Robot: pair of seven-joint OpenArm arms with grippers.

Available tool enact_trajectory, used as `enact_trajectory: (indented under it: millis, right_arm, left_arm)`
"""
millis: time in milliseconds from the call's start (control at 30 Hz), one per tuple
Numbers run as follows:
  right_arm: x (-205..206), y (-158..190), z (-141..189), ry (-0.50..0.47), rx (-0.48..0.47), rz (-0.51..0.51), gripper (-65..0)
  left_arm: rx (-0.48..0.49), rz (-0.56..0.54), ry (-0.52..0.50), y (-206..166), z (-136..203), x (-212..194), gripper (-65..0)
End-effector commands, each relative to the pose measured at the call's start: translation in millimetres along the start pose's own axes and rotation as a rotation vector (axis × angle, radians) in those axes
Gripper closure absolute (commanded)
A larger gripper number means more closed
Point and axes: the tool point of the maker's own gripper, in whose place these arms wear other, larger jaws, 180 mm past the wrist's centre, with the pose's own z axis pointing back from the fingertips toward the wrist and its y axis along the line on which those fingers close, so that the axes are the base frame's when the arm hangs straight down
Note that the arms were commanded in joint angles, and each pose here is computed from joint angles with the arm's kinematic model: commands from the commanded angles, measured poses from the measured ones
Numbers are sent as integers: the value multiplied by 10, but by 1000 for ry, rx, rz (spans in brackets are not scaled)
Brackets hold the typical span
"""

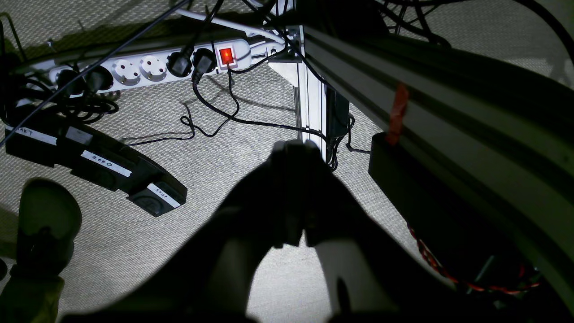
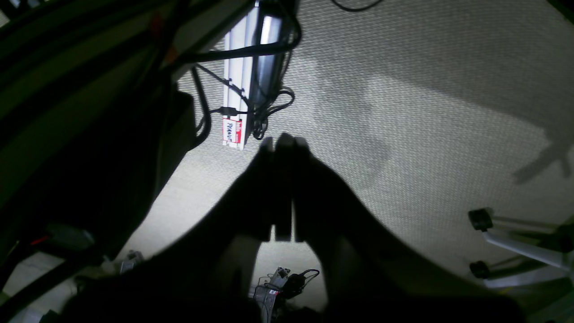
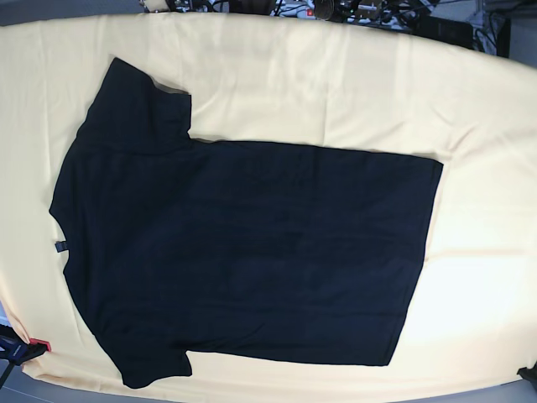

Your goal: Fold the T-shirt properly

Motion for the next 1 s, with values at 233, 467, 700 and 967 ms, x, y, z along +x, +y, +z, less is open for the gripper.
enact_trajectory:
  millis: [233, 467, 700, 967]
  right_arm:
    - [235, -148, 69, -35, -56, -4, -316]
    - [237, -148, 69, -36, -56, -4, -314]
    - [226, -147, 68, -30, -55, -3, 0]
    - [-17, -36, 79, 99, 15, 112, 0]
  left_arm:
    - [-6, -4, -9, -13, 1, 18, 0]
    - [-6, -4, -9, -13, 1, 18, 0]
    - [-6, -4, -9, -14, 2, 18, 0]
    - [-6, -18, 60, 54, 37, -63, 0]
